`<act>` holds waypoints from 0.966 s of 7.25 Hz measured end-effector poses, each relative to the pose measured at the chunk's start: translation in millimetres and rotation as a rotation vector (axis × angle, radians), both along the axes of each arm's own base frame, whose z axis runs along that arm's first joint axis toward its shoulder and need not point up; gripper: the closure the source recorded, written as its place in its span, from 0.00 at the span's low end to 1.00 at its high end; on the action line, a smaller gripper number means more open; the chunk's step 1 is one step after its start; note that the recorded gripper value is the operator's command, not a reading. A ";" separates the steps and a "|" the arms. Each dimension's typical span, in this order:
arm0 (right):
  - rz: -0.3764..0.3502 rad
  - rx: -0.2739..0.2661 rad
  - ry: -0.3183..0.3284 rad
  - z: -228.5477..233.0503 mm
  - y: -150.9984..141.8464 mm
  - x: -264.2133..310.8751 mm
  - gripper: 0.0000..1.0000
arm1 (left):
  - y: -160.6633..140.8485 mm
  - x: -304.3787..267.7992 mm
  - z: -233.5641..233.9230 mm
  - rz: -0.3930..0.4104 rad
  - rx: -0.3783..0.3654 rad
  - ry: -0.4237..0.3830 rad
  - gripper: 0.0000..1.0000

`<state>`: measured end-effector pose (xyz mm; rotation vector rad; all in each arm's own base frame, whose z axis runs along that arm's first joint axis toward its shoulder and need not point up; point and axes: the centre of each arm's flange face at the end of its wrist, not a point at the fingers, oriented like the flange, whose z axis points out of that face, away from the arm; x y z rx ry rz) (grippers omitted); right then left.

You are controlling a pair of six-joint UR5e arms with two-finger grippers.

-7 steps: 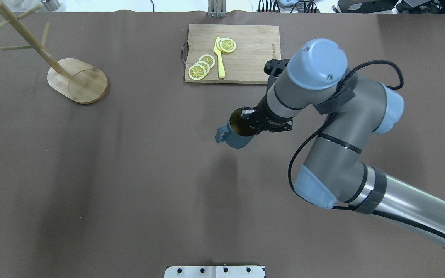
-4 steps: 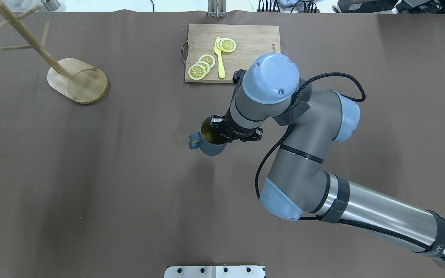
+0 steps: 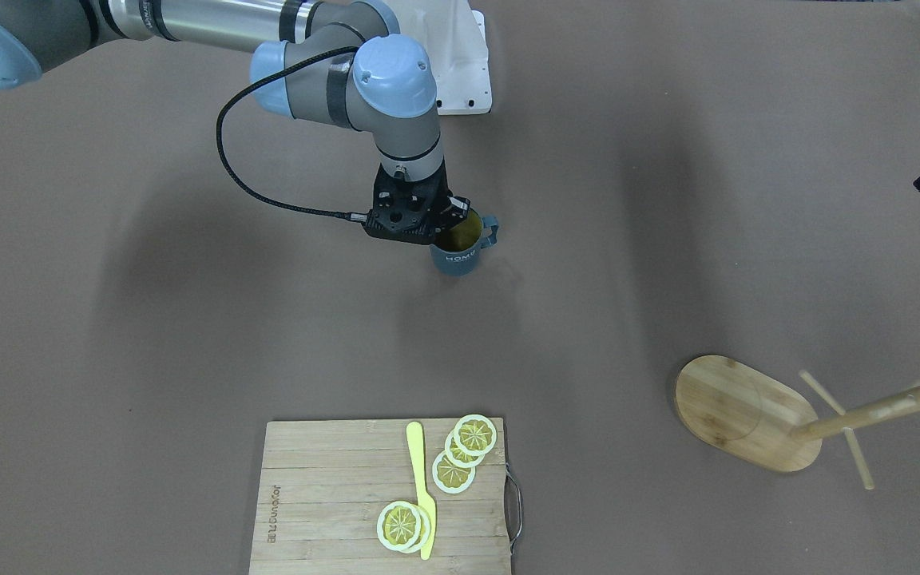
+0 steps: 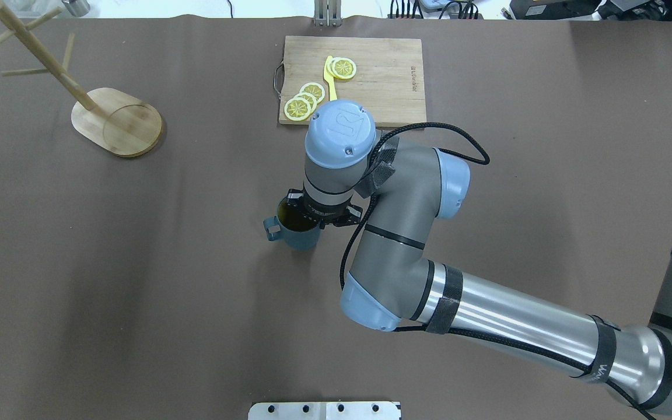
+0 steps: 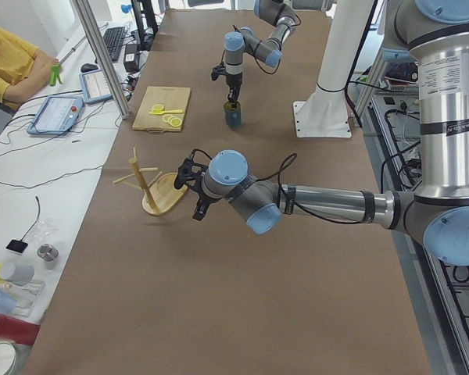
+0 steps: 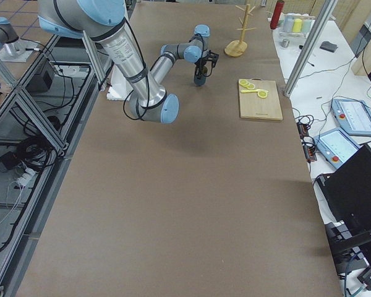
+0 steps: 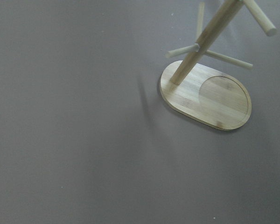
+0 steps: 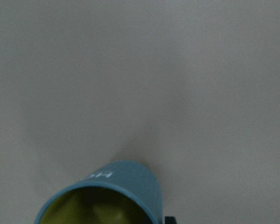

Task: Hang cup on storage rack
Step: 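Grasp the blue mug with the right gripper and slide it toward the table center, then release the mug and withdraw the right gripper while the left gripper reaches toward the mug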

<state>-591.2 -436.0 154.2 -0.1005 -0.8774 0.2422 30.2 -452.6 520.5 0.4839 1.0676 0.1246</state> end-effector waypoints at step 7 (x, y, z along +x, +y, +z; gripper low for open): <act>0.005 0.091 -0.098 65.4 -57.3 223.4 0.42 | 30.2 367.4 -206.0 0.154 0.419 0.103 0.33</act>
